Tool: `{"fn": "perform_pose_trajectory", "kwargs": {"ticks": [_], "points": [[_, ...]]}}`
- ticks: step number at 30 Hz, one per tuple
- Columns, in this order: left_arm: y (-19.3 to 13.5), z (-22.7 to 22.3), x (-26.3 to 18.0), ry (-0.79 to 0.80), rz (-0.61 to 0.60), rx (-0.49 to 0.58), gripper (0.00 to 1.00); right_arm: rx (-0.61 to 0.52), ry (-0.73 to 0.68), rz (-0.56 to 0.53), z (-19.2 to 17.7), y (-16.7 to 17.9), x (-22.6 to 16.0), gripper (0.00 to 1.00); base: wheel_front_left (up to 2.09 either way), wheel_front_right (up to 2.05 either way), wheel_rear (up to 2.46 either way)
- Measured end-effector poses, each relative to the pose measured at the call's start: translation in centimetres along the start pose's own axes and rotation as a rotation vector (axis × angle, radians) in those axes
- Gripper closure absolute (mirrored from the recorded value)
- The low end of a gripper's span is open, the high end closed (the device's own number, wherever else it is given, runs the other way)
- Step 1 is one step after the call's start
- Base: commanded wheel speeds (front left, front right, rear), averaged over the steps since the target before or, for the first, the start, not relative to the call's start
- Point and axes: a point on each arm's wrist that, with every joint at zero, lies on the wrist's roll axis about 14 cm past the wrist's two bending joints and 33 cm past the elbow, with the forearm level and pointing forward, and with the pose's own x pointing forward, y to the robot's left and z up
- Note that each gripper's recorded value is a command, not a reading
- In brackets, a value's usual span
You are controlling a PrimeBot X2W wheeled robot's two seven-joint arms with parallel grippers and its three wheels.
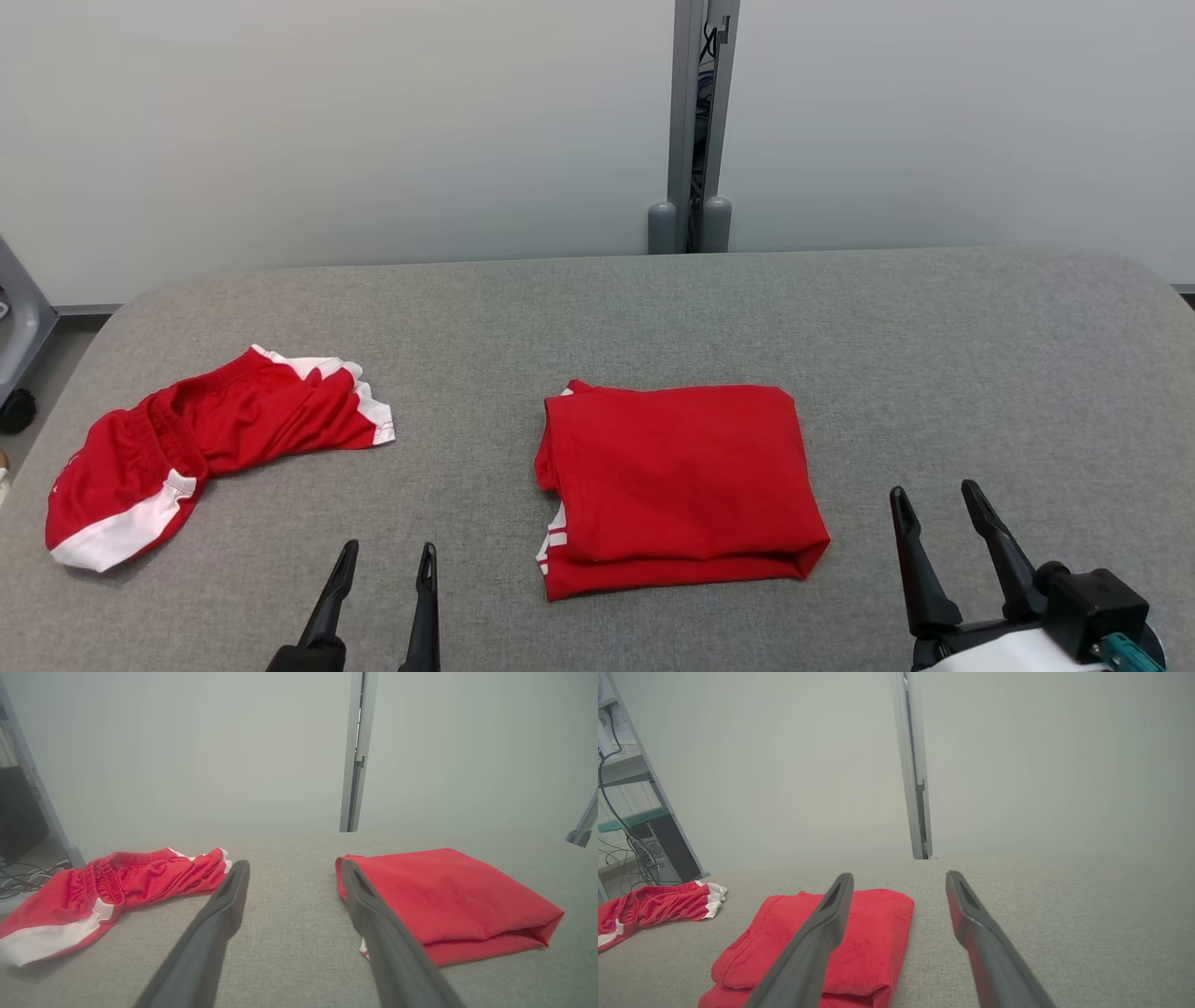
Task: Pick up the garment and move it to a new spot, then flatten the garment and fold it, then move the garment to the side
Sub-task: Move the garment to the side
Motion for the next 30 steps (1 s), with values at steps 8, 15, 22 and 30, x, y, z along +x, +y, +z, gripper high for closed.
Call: {"fn": "perform_pose_trajectory", "kwargs": {"ticks": [8,15,22,30], "points": [[-0.1,-0.3,0.0,0.010,0.000,0.000,0.00,0.123,0.042,-0.062,-1.7,-1.3,-0.2,0.00,0.00,0.00,0.00],[-0.5,-0.4,0.4,0.013,-0.011,0.004,0.00,0.296,0.069,-0.130,-3.0,-2.7,2.6,0.00,0.00,0.00,0.00],[-0.2,-0.2,0.7,0.010,-0.002,-0.002,0.00,0.408,0.284,-0.087,-7.7,-1.1,4.7,0.00,0.00,0.00,0.00],[0.6,0.0,0.9,0.003,0.030,-0.001,0.00,0.570,0.475,-0.071,-10.6,0.1,6.8,0.00,0.00,0.00,0.00]]}}
